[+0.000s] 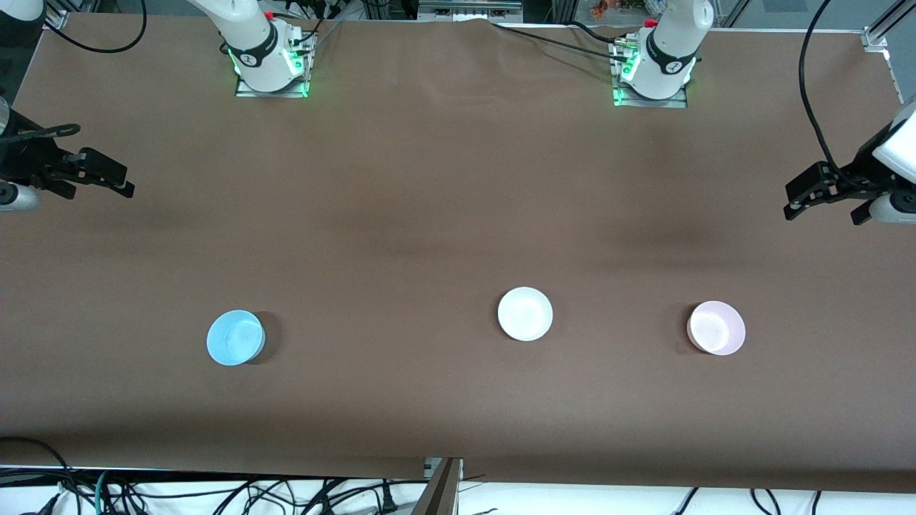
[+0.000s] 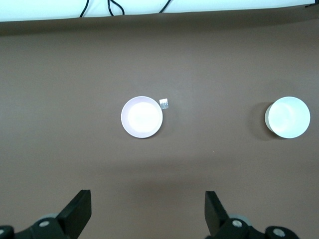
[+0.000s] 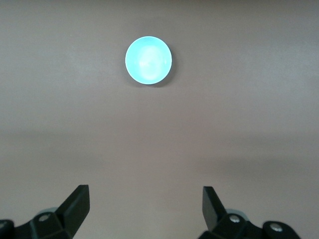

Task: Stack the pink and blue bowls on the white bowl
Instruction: 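Move the left gripper down toward the pink bowl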

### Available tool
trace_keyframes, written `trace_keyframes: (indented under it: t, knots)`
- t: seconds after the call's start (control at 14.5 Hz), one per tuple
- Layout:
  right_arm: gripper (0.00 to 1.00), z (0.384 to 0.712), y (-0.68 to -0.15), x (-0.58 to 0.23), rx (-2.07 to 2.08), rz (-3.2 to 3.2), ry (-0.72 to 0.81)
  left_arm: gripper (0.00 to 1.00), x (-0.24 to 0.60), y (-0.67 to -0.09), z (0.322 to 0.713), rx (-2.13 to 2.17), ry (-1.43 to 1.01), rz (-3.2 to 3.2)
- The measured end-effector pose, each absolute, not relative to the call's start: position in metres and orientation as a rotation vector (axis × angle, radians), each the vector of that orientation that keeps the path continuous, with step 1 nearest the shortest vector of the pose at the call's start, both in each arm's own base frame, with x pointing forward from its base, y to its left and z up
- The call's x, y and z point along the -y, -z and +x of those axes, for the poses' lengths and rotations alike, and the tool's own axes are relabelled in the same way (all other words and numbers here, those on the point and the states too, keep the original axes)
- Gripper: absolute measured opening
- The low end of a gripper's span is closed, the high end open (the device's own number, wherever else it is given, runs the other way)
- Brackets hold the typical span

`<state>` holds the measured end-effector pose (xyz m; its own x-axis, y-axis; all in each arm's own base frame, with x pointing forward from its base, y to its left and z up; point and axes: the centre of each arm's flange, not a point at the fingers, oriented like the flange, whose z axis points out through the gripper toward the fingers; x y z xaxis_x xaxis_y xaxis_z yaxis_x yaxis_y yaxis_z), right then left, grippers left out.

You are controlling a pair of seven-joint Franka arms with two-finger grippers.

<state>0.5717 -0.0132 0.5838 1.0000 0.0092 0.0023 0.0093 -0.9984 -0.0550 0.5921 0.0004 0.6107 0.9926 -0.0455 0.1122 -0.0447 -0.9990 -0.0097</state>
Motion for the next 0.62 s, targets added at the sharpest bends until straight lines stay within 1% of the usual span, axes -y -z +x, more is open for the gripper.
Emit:
trace_keyframes:
  t: [0.21,0.34,0.41,0.62]
  knots:
    - [1.00,0.572,-0.584,0.014,0.013,-3.087,0.007,1.00,-0.001,-0.607,0.596,-0.087,0.168,-3.131]
    - [1.00,0.572,-0.584,0.014,0.013,-3.087,0.008,1.00,-0.004,-0.588,0.604,-0.090,0.121,-3.139]
    - [1.00,0.572,-0.584,0.014,0.013,-3.087,0.009,1.00,-0.008,-0.569,0.614,-0.084,0.097,-3.146]
    - [1.00,0.573,-0.584,0.014,0.012,-3.087,0.017,1.00,-0.035,-0.489,0.661,-0.034,0.148,-3.168]
